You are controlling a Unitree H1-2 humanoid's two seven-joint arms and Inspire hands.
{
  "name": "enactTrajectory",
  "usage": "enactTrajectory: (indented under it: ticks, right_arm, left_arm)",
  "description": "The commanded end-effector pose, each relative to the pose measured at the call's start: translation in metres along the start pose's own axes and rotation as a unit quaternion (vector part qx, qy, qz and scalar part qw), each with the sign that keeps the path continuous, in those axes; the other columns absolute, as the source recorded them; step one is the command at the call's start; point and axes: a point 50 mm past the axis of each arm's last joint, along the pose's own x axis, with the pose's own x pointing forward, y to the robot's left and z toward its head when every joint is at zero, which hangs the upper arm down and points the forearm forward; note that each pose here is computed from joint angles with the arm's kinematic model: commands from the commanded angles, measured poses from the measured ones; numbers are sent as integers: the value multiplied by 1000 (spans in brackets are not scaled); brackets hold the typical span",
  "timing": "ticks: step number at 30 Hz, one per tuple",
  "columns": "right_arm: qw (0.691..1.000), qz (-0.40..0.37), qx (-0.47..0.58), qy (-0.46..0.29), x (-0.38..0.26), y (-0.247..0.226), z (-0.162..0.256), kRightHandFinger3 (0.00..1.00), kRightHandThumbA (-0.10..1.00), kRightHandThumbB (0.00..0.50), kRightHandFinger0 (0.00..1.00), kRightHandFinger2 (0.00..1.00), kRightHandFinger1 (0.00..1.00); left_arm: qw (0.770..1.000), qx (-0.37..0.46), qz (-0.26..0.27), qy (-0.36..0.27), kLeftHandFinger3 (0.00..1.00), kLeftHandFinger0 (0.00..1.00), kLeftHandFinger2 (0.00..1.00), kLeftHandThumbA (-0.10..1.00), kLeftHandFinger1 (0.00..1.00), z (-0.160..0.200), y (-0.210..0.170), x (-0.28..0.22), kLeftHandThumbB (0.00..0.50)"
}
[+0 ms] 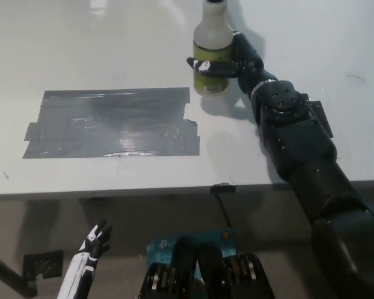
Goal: A person hands a spray bottle to the robot which it grabs with its right hand and places on the black spot infront of it on the table
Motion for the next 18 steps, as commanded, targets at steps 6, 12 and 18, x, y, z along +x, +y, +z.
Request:
enactTrajectory:
  ticks: [6,12,18]
  right_arm:
    - [993,-15,-19,-115,9,14,57,69,603,419,0,268,98]
    - [988,-29,-61,-137,-3,-8,43,9,625,378,5,152,34]
    - [982,-73,-64,-161,-21,-56,38,87,693,422,0,259,79]
  left_arm:
    - [1000,8,2,-29,1000,1000,1000,1000,1000,12,3,6,128]
    - [999,11,4,-36,1000,1000,1000,1000,1000,13,5,7,97]
    - [999,18,7,-46,1000,1000,1000,1000,1000,14,9,8,63]
